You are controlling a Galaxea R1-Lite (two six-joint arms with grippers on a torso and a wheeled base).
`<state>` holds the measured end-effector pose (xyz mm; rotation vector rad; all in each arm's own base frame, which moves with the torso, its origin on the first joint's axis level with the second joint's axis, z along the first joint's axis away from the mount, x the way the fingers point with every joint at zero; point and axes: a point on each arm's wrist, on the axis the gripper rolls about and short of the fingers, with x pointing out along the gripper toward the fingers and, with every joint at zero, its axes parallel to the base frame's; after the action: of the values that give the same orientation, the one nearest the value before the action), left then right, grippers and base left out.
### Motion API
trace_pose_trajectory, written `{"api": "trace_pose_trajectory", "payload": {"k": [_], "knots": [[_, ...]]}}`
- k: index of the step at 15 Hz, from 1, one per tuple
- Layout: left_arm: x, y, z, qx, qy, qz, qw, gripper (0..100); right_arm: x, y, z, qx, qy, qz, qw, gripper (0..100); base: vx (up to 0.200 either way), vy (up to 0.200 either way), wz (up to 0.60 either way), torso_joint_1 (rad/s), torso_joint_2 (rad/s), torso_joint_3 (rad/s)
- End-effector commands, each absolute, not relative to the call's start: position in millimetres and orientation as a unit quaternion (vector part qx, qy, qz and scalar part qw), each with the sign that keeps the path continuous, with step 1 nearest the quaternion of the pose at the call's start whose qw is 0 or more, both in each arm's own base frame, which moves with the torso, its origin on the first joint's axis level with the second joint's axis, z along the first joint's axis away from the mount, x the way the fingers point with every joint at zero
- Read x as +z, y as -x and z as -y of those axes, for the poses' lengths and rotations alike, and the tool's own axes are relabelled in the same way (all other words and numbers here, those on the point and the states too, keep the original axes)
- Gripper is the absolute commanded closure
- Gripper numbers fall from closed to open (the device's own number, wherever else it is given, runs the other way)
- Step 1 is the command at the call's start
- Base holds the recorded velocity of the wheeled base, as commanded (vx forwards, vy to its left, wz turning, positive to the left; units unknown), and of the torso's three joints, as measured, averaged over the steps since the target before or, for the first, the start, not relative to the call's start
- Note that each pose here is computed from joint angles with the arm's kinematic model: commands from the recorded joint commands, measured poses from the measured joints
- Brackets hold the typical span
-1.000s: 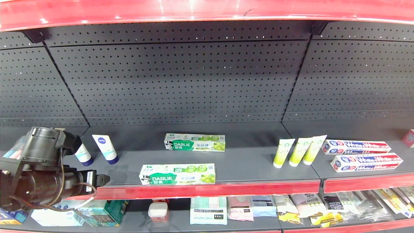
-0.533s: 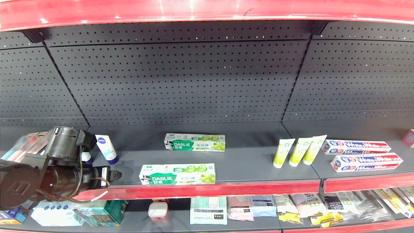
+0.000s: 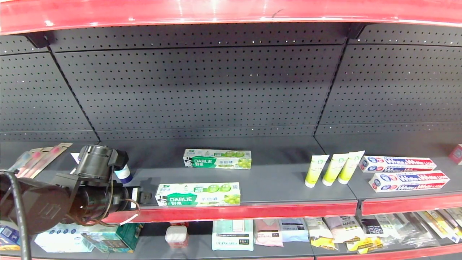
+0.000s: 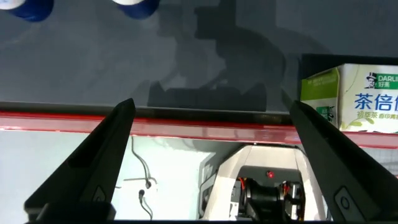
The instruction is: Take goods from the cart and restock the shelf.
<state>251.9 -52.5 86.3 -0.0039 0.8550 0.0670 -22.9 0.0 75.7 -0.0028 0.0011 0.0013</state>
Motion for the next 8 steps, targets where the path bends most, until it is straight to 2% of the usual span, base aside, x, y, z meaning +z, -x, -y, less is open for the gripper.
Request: {"api": "trace_pose_trajectory", "payload": {"k": [1, 8], "knots": [[82, -255, 55, 0.03, 0.0, -0.417, 0.909, 0, 76, 23, 0, 0.001, 0.002, -0.002, 1.0, 0, 0.0, 0.0, 0.0, 0.0, 0.0, 0.0], [83, -265, 68, 0.011, -0.006, -0.408, 0.913, 0, 76, 23, 0, 0.001, 0.002, -0.002, 1.0, 0, 0.0, 0.0, 0.0, 0.0, 0.0, 0.0]]}}
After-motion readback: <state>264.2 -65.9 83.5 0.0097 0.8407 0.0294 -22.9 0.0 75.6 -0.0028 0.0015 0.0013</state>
